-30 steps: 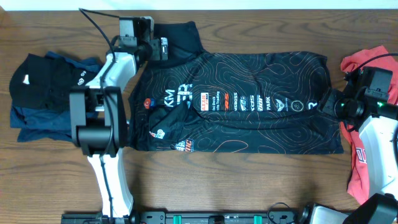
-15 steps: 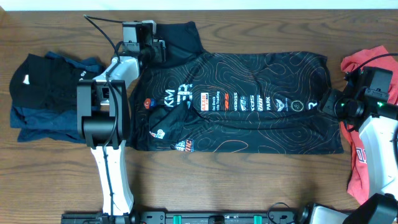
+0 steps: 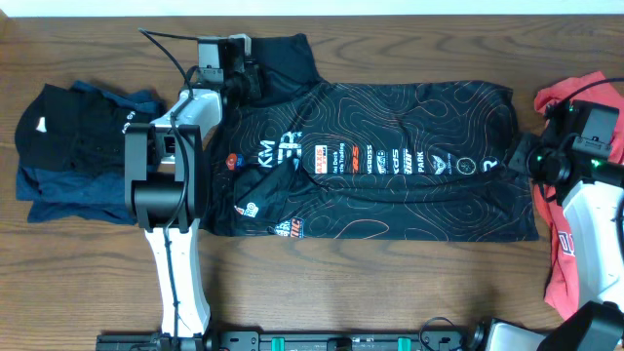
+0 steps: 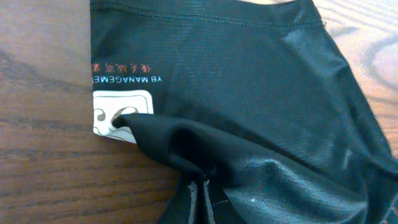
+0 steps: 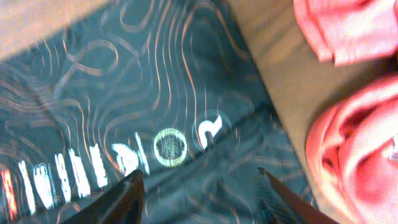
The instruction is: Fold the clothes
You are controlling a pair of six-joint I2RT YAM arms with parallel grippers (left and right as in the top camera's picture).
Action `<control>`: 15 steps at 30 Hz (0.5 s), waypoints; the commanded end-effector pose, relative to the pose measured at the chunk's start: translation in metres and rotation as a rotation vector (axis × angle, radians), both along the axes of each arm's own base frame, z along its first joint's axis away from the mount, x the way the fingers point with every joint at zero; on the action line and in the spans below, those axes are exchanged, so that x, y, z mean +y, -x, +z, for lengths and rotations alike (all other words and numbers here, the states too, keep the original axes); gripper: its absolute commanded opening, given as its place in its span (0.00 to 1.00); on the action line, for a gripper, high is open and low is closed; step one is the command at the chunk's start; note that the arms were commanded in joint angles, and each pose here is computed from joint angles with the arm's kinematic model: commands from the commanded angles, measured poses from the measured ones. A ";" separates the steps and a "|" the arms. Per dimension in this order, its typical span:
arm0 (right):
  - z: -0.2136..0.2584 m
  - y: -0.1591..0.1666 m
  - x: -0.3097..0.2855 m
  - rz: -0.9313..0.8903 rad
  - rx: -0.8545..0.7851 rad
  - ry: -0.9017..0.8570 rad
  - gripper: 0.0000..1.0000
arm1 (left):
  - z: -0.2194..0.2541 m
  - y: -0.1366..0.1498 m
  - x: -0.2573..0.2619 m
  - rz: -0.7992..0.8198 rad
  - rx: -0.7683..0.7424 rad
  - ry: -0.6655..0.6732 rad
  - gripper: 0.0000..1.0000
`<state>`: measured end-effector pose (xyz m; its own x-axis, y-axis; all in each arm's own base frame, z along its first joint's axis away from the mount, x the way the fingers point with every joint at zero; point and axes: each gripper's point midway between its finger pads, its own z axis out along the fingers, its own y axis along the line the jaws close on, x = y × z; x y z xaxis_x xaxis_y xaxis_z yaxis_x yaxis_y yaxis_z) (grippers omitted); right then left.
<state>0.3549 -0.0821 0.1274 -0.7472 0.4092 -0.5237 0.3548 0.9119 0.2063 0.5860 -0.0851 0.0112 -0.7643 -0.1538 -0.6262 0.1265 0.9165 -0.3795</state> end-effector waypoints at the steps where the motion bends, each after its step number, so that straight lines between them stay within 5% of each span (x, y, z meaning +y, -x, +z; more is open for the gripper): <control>1: -0.003 -0.016 -0.005 0.015 -0.025 0.035 0.50 | 0.031 -0.006 0.004 0.025 -0.026 0.075 0.06; 15: -0.059 -0.117 -0.034 0.030 -0.251 0.122 0.49 | 0.049 0.029 0.009 0.037 0.121 0.084 0.06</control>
<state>0.4661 -0.1181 0.0902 -0.5774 0.3213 -0.7506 0.2858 0.9407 0.1829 0.5554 -0.0750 0.0479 -0.8314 -0.2226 -0.5091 0.0374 0.8918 -0.4509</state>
